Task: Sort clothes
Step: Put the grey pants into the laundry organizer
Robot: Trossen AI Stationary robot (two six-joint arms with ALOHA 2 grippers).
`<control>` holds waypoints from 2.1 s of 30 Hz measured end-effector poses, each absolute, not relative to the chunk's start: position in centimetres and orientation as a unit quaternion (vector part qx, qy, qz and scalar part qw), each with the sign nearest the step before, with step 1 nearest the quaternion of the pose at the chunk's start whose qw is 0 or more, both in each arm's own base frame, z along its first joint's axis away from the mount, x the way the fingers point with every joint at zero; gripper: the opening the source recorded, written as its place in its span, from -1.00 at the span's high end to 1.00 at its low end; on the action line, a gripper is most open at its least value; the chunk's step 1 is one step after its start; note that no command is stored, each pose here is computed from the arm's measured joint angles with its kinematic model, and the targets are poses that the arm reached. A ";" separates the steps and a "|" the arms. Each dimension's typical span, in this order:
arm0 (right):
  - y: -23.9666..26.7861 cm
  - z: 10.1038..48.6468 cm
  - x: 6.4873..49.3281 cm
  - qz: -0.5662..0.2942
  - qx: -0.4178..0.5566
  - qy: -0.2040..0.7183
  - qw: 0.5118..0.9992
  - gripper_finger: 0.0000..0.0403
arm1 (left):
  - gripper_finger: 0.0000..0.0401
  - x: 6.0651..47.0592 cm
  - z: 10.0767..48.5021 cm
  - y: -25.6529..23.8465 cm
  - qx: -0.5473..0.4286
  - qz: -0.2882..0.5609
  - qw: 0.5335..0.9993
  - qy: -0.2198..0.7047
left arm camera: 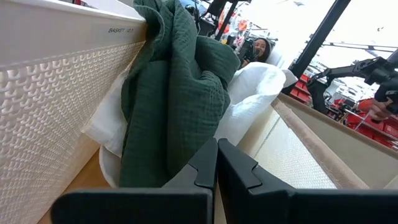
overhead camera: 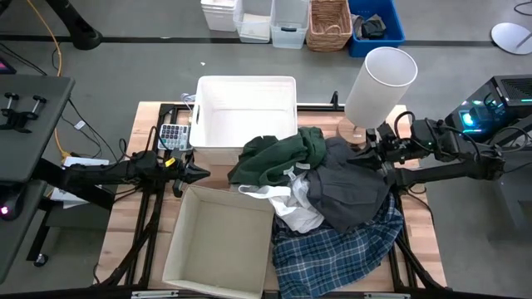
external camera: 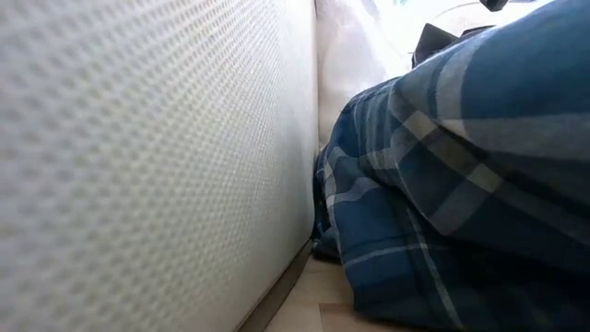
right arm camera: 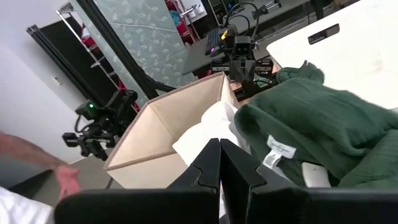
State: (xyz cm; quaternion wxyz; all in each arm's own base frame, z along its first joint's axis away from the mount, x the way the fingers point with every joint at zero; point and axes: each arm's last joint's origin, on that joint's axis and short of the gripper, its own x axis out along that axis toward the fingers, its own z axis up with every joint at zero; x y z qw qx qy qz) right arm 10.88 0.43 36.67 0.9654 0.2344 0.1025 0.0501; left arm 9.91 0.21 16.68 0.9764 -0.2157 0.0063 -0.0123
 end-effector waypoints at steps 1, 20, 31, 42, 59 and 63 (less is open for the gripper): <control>0.4 36.7 10.9 0.051 0.239 0.103 0.964 1.00 | 1.00 9.9 16.7 0.2 -0.216 -0.012 0.976 0.006; 0.4 36.4 10.9 0.031 0.317 0.119 0.940 1.00 | 1.00 9.9 16.7 0.2 -0.216 -0.012 0.976 0.006; 0.3 34.9 10.5 -0.027 0.390 0.188 0.901 0.66 | 1.00 9.9 16.7 0.2 -0.216 -0.012 0.976 0.006; 0.5 35.1 11.7 -0.001 0.326 0.255 0.910 -0.02 | 1.00 9.9 16.7 0.2 -0.216 -0.012 0.976 0.006; 3.9 29.9 19.7 -0.003 -0.019 0.669 0.743 -0.03 | 1.00 9.9 16.7 0.2 -0.216 -0.012 0.976 0.006; 4.4 25.2 21.2 -0.022 -0.040 0.697 0.716 -0.03 | 1.00 9.9 16.7 0.2 -0.216 -0.012 0.976 0.006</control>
